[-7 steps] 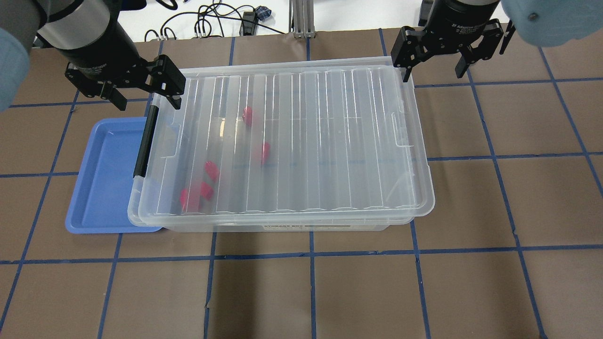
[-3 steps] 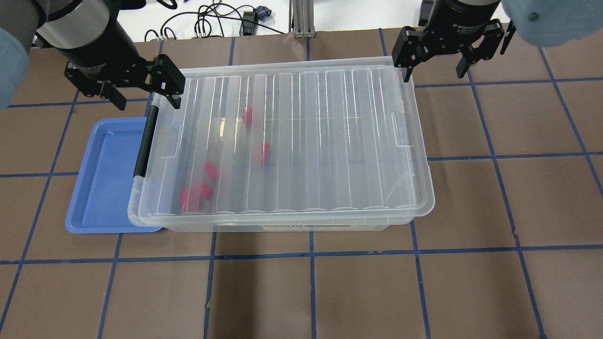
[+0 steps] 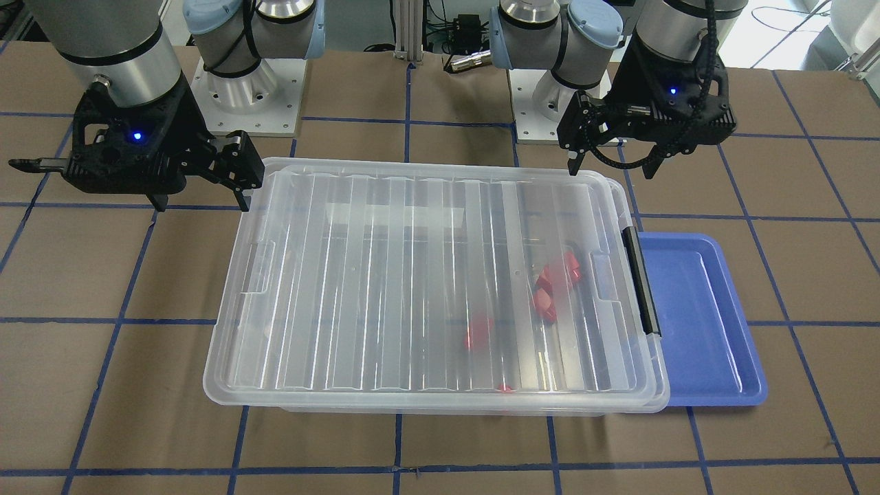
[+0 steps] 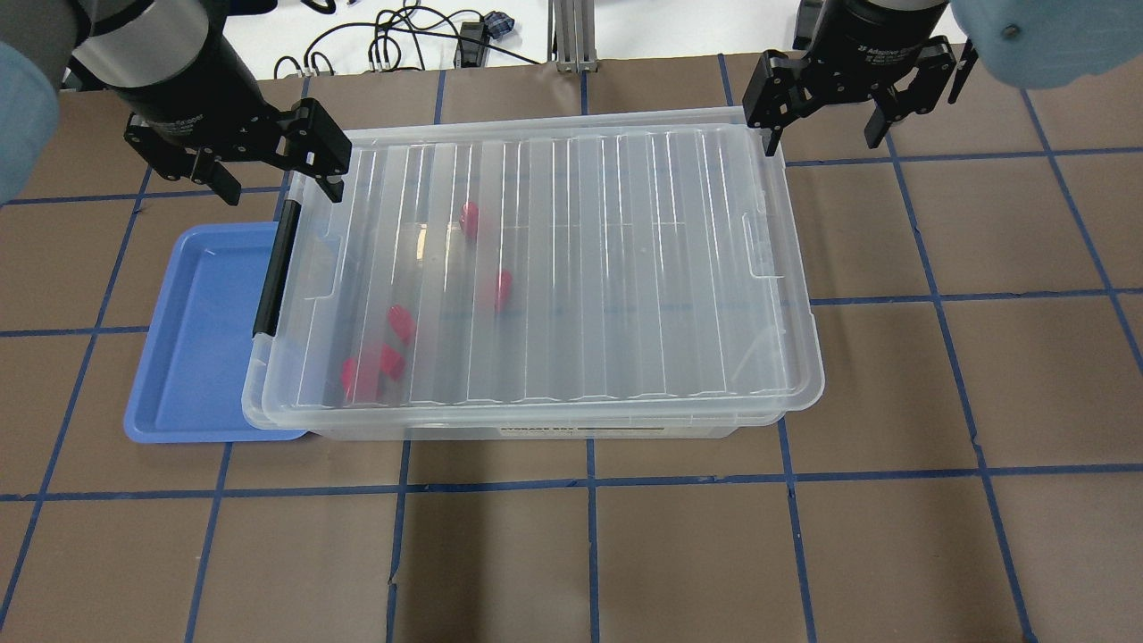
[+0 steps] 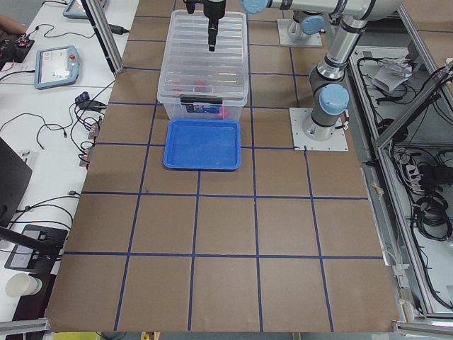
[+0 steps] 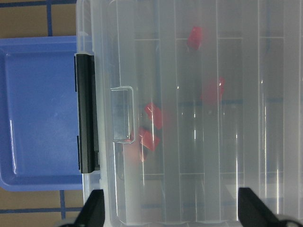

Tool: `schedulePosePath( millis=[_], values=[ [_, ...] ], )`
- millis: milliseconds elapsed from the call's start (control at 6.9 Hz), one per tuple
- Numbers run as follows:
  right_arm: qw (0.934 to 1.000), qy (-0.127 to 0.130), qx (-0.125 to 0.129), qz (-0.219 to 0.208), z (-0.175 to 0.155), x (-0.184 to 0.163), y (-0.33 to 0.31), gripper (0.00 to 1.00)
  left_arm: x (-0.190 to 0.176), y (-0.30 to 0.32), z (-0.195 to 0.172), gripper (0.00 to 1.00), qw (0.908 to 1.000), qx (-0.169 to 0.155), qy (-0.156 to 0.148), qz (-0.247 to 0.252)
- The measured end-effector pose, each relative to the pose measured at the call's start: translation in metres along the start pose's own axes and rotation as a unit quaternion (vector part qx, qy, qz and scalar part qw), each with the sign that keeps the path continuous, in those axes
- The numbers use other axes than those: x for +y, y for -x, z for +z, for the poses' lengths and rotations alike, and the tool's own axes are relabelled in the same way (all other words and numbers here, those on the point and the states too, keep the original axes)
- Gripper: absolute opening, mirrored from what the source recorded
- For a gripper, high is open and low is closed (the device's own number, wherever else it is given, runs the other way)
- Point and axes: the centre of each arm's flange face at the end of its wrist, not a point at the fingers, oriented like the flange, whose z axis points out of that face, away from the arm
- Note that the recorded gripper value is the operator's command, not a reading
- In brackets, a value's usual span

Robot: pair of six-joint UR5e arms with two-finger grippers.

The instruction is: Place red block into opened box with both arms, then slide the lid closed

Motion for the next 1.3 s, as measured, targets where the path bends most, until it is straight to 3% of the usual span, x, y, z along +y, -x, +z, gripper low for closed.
schedulePosePath(
  millis=[1303],
  values=[
    [1.0000, -0.001, 0.000, 0.001, -0.0005, -0.0008, -0.0023, 1.00, -0.0127, 0.0018, 0.0013, 1.00, 0.9999, 0.002, 0.012, -0.002]
  ],
)
